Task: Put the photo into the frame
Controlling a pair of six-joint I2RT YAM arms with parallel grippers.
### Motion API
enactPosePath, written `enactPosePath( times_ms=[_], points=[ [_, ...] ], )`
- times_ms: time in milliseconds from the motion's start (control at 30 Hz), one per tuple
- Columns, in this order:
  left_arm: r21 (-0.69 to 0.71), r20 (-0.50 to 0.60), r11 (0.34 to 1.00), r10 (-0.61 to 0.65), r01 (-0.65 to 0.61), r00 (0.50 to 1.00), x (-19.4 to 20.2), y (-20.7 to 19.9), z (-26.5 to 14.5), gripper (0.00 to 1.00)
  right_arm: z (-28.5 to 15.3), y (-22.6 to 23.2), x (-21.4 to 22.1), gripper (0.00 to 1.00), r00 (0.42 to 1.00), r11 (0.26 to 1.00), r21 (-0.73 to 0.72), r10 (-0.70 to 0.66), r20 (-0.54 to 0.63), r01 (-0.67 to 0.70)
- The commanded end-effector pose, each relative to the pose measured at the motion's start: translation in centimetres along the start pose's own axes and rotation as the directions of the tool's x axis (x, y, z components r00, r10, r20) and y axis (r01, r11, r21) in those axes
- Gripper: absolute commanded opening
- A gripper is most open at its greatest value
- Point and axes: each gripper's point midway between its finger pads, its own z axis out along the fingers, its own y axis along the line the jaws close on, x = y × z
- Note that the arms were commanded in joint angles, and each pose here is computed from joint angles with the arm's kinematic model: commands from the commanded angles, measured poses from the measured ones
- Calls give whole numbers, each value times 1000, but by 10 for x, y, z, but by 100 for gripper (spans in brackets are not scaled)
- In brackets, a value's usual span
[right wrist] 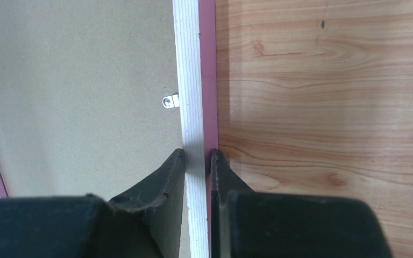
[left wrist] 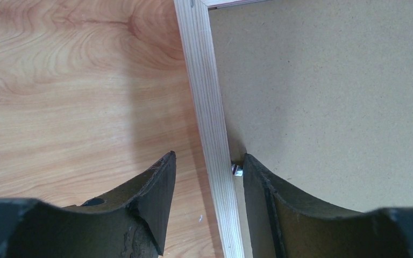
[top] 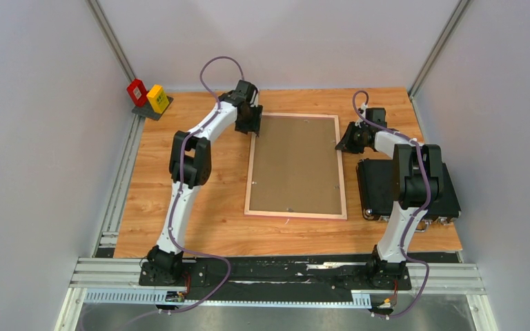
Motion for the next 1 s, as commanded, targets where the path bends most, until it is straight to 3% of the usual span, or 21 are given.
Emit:
enactPosePath(
  times_ms=[0, 400, 967],
  points=[
    [0, 9, 1000, -1, 1, 1000, -3, 3, -1, 56, -2, -1, 11, 0, 999, 1000, -16, 26, -39, -27],
    [15, -49, 1000, 1, -1, 999, 18, 3, -1, 39, -1, -1, 12, 0, 999, 999, -14, 30, -42, -30],
    [18, -77, 1000, 9, -7, 997, 29, 5, 2, 28, -1, -1, 12, 0, 999, 999, -14, 30, -42, -30]
  ],
)
